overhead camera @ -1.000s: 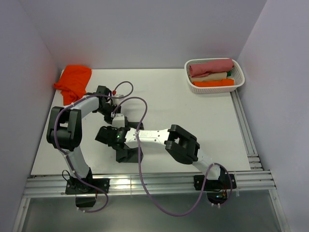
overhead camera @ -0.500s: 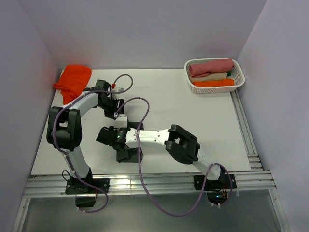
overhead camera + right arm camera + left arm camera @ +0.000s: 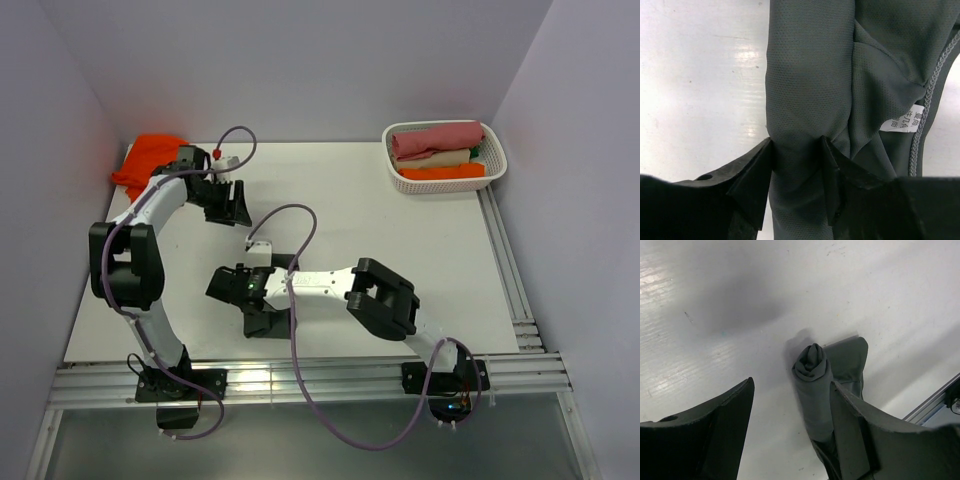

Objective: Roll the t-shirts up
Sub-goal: Roll the tshirt

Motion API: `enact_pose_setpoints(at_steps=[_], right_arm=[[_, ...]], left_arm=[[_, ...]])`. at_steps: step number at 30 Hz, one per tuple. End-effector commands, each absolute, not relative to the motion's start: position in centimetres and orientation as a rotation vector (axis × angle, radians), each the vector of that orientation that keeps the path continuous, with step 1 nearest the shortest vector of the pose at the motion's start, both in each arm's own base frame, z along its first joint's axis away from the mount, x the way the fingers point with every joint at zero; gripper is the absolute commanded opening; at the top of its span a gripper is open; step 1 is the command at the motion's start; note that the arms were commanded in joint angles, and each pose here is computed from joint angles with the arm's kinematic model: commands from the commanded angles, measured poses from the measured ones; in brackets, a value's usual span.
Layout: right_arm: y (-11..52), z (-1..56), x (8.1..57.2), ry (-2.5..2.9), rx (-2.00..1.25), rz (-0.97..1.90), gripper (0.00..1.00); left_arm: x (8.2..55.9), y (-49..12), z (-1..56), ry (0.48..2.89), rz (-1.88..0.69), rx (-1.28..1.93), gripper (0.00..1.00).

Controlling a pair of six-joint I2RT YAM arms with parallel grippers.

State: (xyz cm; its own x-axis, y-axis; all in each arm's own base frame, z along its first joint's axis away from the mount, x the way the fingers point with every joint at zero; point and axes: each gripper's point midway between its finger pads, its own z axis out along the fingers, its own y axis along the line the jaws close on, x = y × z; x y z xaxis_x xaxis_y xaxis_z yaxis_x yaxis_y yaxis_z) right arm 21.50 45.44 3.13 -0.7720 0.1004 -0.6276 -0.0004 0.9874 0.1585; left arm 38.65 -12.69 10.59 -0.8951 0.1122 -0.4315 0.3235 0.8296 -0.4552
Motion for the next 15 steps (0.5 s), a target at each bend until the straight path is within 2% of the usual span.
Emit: enact_pose_setpoints(at_steps=[1,2,5,9,11,15], right_arm=[[40.8,-3.0,16.9,2.639,-0.023,-0.018,0.45],[41.0,-2.7,16.8,2.642,-0.016,0.017,0.40],[41.7,-2.4,16.6,2.644,-0.013,0.127,0.34],[43.3,-1.9,16.2,2.615,0.016,0.422,0.33],[45.0,0.2,16.6,2.568,0.071,0.628,0.31],[44.0,0.1,16.4,2.539,0.141,0.840,0.30]], left_arm=[[38.8,-12.8,12.0,2.597,-0.811,0.321,0.67],[38.8,-12.8,12.0,2.597,-0.815,0.322,0.67],[38.4,-12.6,12.1,2.593,-0.825,0.321,0.67],[37.7,-12.4,12.6,2.574,-0.865,0.333,0.67],[37.3,-12.3,12.7,2.569,-0.877,0.342,0.67],[36.3,-12.0,12.8,2.557,-0.909,0.349,0.68]])
